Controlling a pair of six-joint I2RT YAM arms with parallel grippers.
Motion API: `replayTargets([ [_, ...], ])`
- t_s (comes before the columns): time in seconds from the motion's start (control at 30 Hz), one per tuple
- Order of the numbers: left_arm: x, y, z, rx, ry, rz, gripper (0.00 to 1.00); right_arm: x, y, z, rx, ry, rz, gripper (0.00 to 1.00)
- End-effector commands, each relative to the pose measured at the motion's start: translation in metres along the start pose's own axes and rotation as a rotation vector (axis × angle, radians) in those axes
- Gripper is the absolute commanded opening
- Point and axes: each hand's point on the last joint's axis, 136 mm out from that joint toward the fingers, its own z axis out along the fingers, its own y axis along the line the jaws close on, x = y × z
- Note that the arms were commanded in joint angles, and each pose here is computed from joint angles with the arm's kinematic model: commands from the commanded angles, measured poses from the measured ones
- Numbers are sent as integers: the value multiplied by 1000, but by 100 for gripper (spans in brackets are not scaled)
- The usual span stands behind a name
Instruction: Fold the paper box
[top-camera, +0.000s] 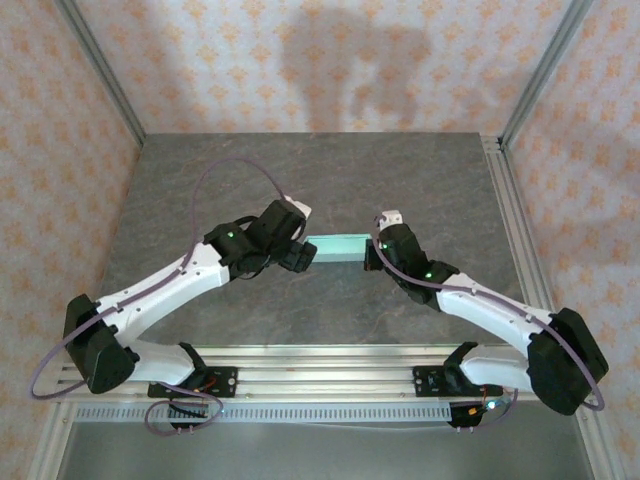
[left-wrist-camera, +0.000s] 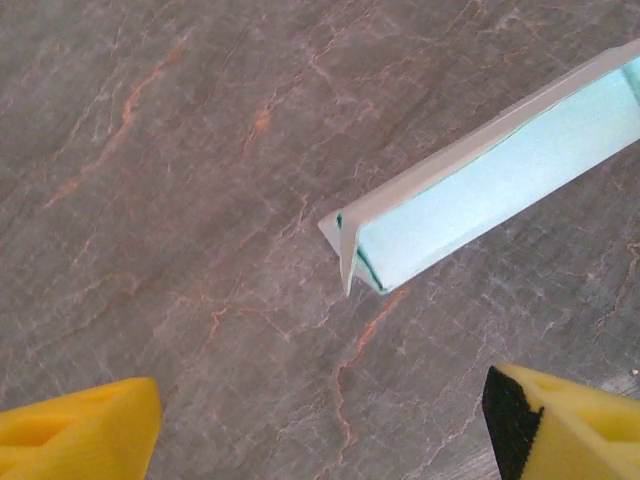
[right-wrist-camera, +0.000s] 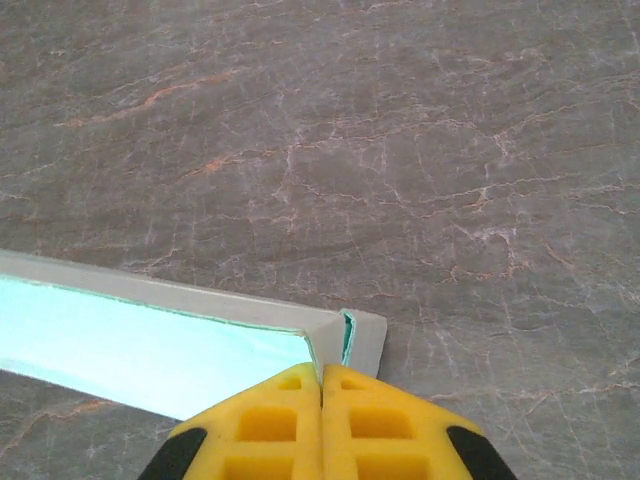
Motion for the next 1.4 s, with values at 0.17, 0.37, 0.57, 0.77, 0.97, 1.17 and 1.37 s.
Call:
replayTargets([
  [0.17, 8, 7, 11, -60, 34, -77, 84, 3, -6, 10, 41, -5, 10, 0],
  [0.37, -2, 9, 21, -43, 64, -123, 75, -1, -3, 14, 59, 40, 18, 0],
  [0.57, -8, 12, 28, -51, 95, -171, 66, -10, 2, 16, 60, 52, -15, 0],
  [0.77, -10, 19, 33, -48, 103, -233, 61, -8, -1, 21, 100, 107, -40, 0],
  [0.97, -6, 19, 42, -60, 140, -230, 51, -8, -1, 23, 113, 127, -44, 0],
  [1.17, -5, 10, 55, -24, 160, -230, 44, -7, 2, 27, 108, 150, -36, 0],
  [1.37, -4, 8, 66, -29, 174, -230, 33, -7, 3, 27, 105, 153, -35, 0],
])
